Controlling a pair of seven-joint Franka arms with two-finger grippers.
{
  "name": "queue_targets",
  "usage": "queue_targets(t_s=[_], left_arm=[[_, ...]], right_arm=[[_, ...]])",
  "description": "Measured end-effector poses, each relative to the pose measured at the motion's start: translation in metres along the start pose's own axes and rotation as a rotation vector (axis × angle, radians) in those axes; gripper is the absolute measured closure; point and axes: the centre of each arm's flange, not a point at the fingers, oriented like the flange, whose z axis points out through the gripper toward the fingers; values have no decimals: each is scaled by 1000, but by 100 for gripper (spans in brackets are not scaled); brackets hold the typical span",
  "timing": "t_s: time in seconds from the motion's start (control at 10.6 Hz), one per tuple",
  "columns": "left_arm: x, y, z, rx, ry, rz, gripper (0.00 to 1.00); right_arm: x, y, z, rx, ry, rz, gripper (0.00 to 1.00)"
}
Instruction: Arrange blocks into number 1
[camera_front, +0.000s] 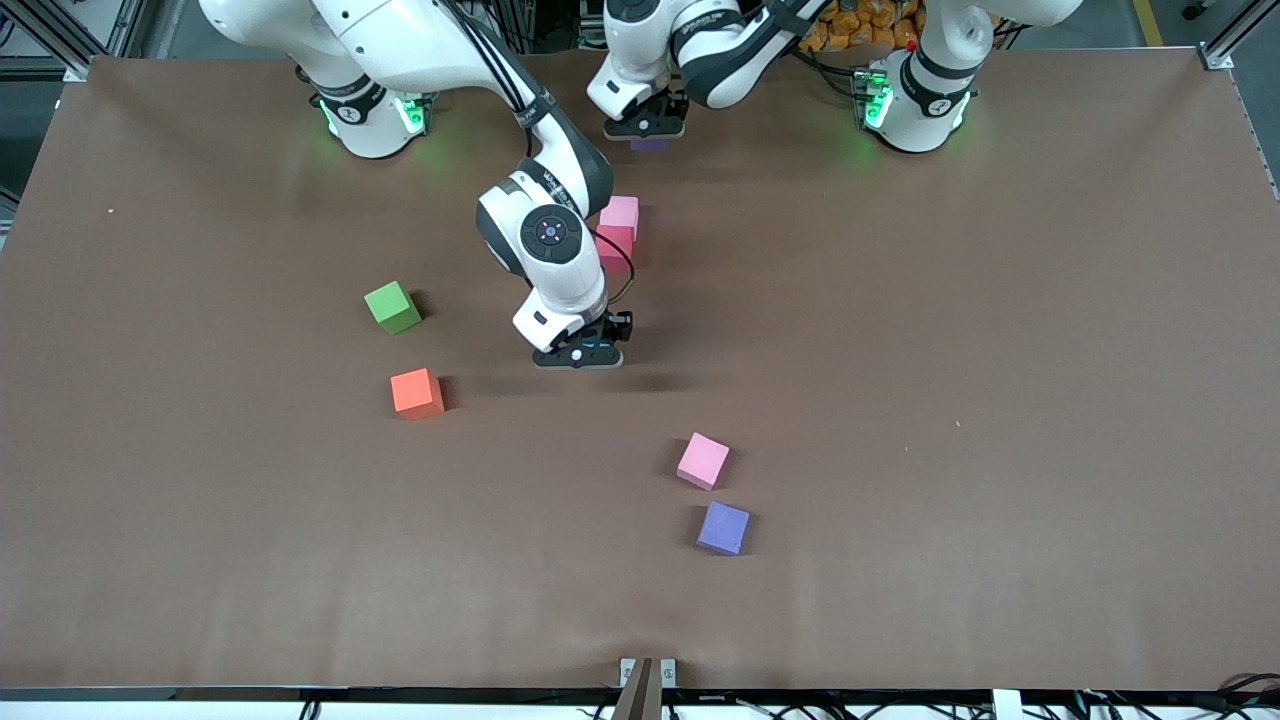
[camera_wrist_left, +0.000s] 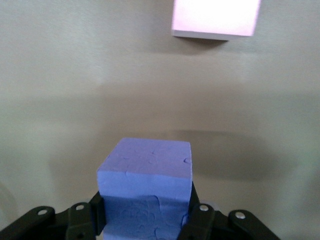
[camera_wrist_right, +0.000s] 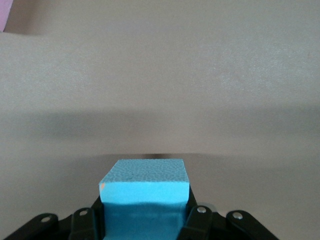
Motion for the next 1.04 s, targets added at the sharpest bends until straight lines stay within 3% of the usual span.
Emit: queue_targets(t_s=[0.66,1.04], left_arm=[[25,23,26,7,-52,-80,41],[37,26,38,24,-32,-89,41]], right_arm=[[23,24,-20,13,16,19,43],[22,23,-20,13,14,16,43]])
